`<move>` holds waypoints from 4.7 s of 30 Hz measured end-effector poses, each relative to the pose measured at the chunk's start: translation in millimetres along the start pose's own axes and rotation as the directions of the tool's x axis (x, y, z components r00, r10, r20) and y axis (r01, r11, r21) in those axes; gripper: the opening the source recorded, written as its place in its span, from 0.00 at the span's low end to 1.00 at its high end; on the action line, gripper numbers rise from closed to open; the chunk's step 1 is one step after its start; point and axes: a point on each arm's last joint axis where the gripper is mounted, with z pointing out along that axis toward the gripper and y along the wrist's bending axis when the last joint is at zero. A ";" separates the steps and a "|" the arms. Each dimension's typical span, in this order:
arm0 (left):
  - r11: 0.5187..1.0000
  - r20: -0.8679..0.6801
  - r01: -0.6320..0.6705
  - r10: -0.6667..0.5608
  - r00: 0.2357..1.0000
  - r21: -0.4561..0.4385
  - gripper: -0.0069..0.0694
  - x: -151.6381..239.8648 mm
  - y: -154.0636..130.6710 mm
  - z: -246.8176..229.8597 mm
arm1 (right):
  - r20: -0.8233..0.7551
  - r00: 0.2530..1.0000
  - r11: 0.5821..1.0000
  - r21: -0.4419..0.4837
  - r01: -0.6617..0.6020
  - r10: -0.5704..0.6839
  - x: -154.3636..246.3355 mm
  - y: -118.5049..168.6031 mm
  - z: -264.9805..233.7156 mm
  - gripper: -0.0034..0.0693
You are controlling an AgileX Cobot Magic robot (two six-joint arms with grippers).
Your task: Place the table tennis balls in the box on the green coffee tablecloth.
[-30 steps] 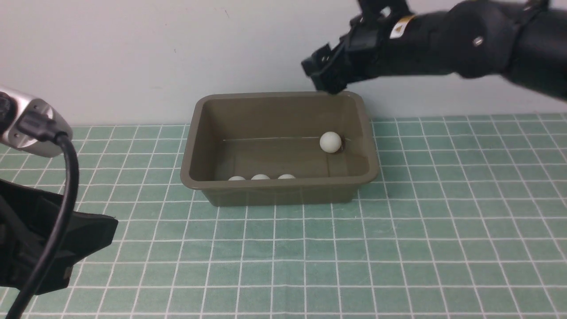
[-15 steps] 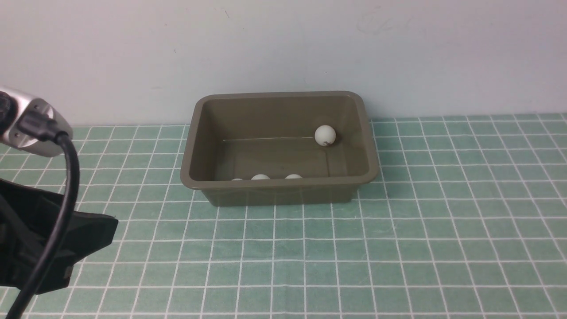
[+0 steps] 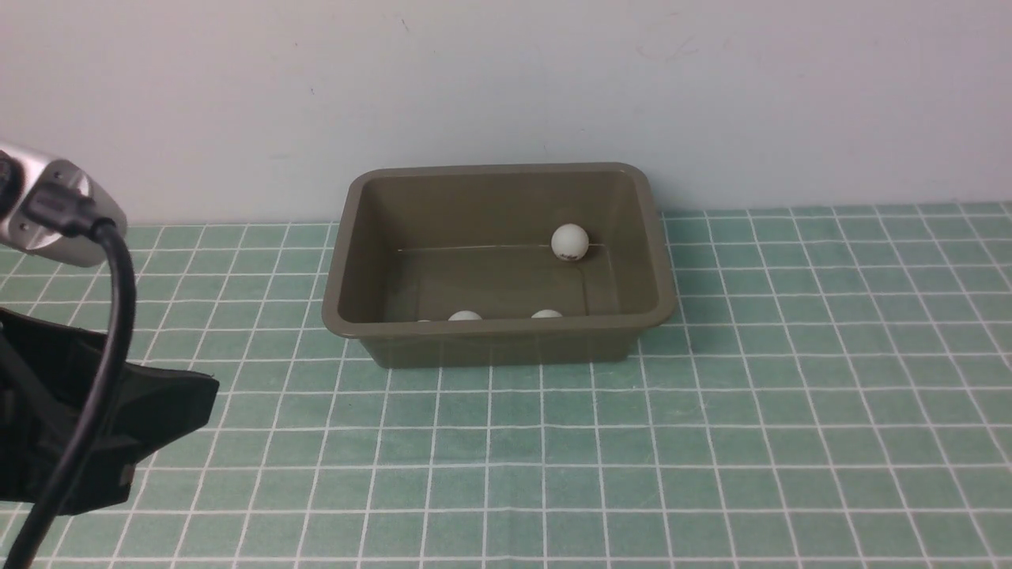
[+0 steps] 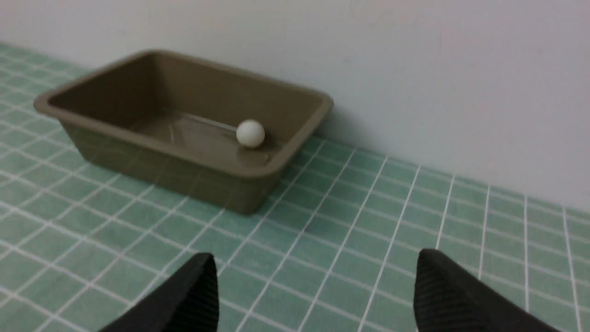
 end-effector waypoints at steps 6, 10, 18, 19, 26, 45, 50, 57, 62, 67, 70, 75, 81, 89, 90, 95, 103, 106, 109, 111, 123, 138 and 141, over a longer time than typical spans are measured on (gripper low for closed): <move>1.000 0.000 0.004 -0.004 1.000 0.005 0.68 0.0 -0.5 0.0 | -0.082 0.997 1.000 -0.012 0.001 -0.002 26.8 3.9 8.2 0.76; 1.000 0.000 0.004 -0.004 1.000 0.005 0.68 0.0 -0.5 0.0 | -0.119 0.993 1.000 -0.018 0.001 -0.004 39.3 5.7 11.1 0.76; 1.000 0.000 0.004 -0.004 1.000 0.005 0.68 0.0 -0.5 0.0 | -0.146 0.989 1.000 -0.019 -0.009 0.006 47.4 6.9 12.8 0.76; 1.000 0.000 0.004 -0.004 1.000 0.005 0.68 0.0 -0.5 0.0 | -0.145 0.989 1.000 -0.025 -0.015 0.011 47.5 7.1 12.9 0.76; 1.000 -0.002 0.004 -0.004 1.000 0.006 0.68 0.1 -0.6 0.0 | -0.127 0.989 0.997 -0.016 -0.080 0.077 45.9 7.5 13.2 0.76; 1.000 -0.025 0.004 -0.004 1.000 0.008 0.68 2.3 -0.7 0.0 | -0.125 0.989 0.996 -0.016 -0.083 0.080 45.8 7.5 13.2 0.76; 1.000 -0.028 0.004 -0.004 1.000 0.008 0.68 2.6 -0.8 0.0 | -0.125 0.989 0.996 -0.016 -0.083 0.080 45.8 7.5 13.2 0.76; 1.000 -0.029 0.004 -0.004 1.000 0.008 0.68 2.6 -0.8 0.0 | -0.132 0.988 0.996 -0.016 -0.083 0.080 49.0 7.9 13.5 0.76; 1.000 -0.029 0.005 -0.004 1.000 0.009 0.68 2.6 -0.9 0.0 | -0.084 0.991 0.995 0.000 -0.101 0.101 54.0 7.8 6.5 0.76; 1.000 -0.029 0.006 -0.006 1.000 0.011 0.68 2.6 -1.0 0.0 | -0.042 0.991 0.988 0.088 -0.125 0.129 62.1 3.5 1.1 0.76; 1.000 -0.028 0.015 -0.014 1.000 0.024 0.68 2.5 -2.2 -0.1 | -0.015 0.990 0.980 0.146 -0.135 0.138 67.8 1.2 -2.3 0.76; 0.999 -0.029 0.019 -0.018 0.999 0.031 0.68 2.6 -2.9 -0.1 | 0.018 0.991 0.968 0.215 -0.131 0.130 71.6 -1.4 -6.8 0.76; 0.999 -0.054 0.019 -0.018 0.998 0.034 0.68 4.8 -3.1 -0.2 | 0.057 0.989 0.959 0.242 -0.148 0.138 71.9 -1.7 -11.2 0.76; 0.999 -0.071 0.020 -0.017 0.997 0.036 0.68 6.4 -3.4 -0.3 | 0.014 0.986 0.957 0.241 -0.162 0.164 76.4 -0.5 -11.4 0.76; 0.999 -0.072 0.020 -0.017 0.997 0.036 0.68 6.5 -3.4 -0.3 | 0.013 0.986 0.957 0.241 -0.163 0.165 76.5 -0.5 -11.4 0.76; 0.999 -0.072 0.021 -0.018 0.997 0.037 0.68 6.5 -3.4 -0.3 | 0.011 0.986 0.957 0.241 -0.163 0.165 76.7 -0.4 -11.4 0.76; 0.997 -0.071 0.037 -0.032 0.997 0.061 0.68 6.3 -5.8 -0.4 | 0.009 0.986 0.957 0.240 -0.163 0.166 76.9 -0.4 -11.4 0.76; 0.997 -0.071 0.039 -0.034 0.997 0.064 0.68 6.2 -6.1 -0.4 | 0.009 0.986 0.957 0.240 -0.163 0.166 76.9 -0.4 -11.4 0.76; 0.997 -0.071 0.040 -0.035 0.997 0.066 0.68 6.2 -6.2 -0.4 | 0.009 0.986 0.957 0.240 -0.163 0.166 76.9 -0.4 -11.4 0.76; 0.997 -0.071 0.040 -0.035 0.997 0.066 0.68 6.2 -6.3 -0.4 | 0.005 0.986 0.957 0.240 -0.163 0.167 78.0 -0.3 -10.9 0.76; 0.997 -0.075 0.038 -0.033 0.997 0.068 0.68 6.6 -6.4 -0.5 | -0.040 0.983 0.957 0.240 -0.163 0.178 104.3 2.3 -0.4 0.76; 0.997 -0.074 0.040 -0.034 0.997 0.072 0.68 6.5 -6.8 -0.5 | -0.003 0.985 0.956 0.240 -0.166 0.171 102.9 1.9 0.5 0.76; 0.997 -0.070 0.040 -0.035 0.997 0.072 0.68 6.2 -6.8 -0.5 | -0.003 0.985 0.956 0.240 -0.166 0.171 102.9 1.9 0.5 0.76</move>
